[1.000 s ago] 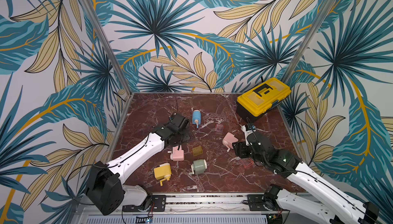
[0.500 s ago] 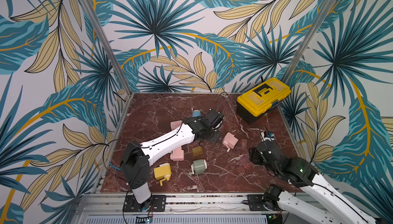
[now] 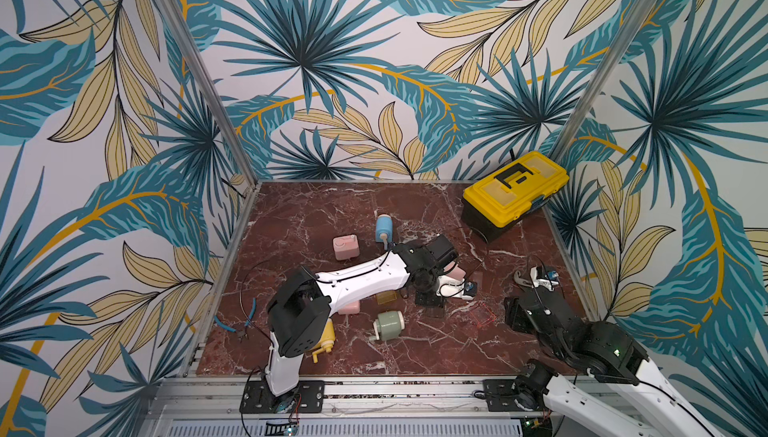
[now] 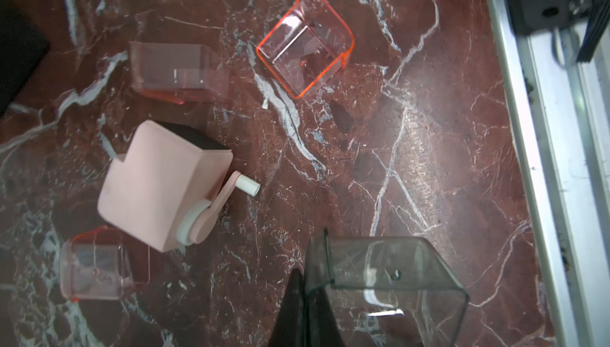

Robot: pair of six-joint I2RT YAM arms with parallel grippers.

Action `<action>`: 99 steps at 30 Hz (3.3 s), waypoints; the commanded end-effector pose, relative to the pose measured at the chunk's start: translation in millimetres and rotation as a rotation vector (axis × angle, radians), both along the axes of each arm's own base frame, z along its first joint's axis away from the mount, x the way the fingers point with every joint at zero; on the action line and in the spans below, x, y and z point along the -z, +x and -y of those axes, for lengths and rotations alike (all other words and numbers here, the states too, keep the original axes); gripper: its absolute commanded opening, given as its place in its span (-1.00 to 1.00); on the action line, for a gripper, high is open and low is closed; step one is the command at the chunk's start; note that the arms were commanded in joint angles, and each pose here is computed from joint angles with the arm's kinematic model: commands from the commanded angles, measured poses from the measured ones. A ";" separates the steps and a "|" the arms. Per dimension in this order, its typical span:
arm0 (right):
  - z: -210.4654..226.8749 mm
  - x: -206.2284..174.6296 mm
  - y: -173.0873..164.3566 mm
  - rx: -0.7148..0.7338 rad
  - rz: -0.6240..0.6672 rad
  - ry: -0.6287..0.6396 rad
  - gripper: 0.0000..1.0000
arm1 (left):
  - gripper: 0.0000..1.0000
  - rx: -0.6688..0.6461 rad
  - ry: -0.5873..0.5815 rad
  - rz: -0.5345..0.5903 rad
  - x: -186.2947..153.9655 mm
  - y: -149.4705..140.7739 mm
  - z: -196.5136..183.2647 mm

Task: Put the tray back into the pencil sharpener
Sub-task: Place the container at the center of the board, then pick up the container from the center of the board.

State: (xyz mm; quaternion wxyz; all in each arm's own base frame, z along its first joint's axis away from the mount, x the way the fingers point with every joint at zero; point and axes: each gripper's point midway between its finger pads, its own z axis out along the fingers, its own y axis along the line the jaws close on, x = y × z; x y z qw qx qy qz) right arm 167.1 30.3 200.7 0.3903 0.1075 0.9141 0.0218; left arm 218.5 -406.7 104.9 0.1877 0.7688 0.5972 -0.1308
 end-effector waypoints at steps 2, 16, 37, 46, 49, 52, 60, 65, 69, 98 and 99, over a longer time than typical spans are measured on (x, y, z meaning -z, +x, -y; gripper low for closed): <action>3.2 -6.6 1.0 -0.003 0.011 -0.026 0.27 | -0.99 0.177 0.023 0.043 13.0 -8.5 7.6; -2.9 -10.6 7.0 -0.019 0.022 -0.026 0.27 | -0.34 0.208 0.144 0.107 50.8 4.1 7.8; -85.7 22.0 39.6 -0.365 -0.107 -0.048 0.32 | -0.09 -0.172 -0.266 -0.014 -89.7 -40.3 -35.5; -143.7 78.0 41.9 -0.581 -0.315 0.006 0.35 | 0.00 -0.753 -0.580 -0.013 -116.4 -0.5 -103.3; -155.9 93.2 40.2 -0.626 -0.374 0.024 0.34 | 0.02 -0.892 -0.620 -0.029 -112.2 -2.6 -130.6; -159.1 111.2 36.6 -0.654 -0.444 0.005 0.31 | 0.13 -1.020 -0.671 -0.050 -106.8 -6.5 -156.5; -150.2 140.0 43.7 -0.638 -0.500 -0.101 0.20 | 0.56 -1.379 -0.859 -0.054 -106.4 0.9 -216.8; -154.1 156.1 44.3 -0.638 -0.551 -0.102 0.10 | 0.55 -1.515 -0.917 -0.015 -109.7 11.2 -235.3; -157.3 162.2 48.8 -0.623 -0.561 -0.101 -0.02 | 0.56 -1.518 -0.894 -0.033 -104.8 12.3 -230.5; -177.1 171.5 36.4 -0.533 -0.564 0.072 -0.75 | 0.76 -0.715 -0.157 -0.031 -15.2 -44.0 -147.4; -178.7 171.4 35.6 -0.533 -0.563 0.078 -0.75 | 0.77 -0.715 -0.150 -0.028 -13.6 -43.2 -147.3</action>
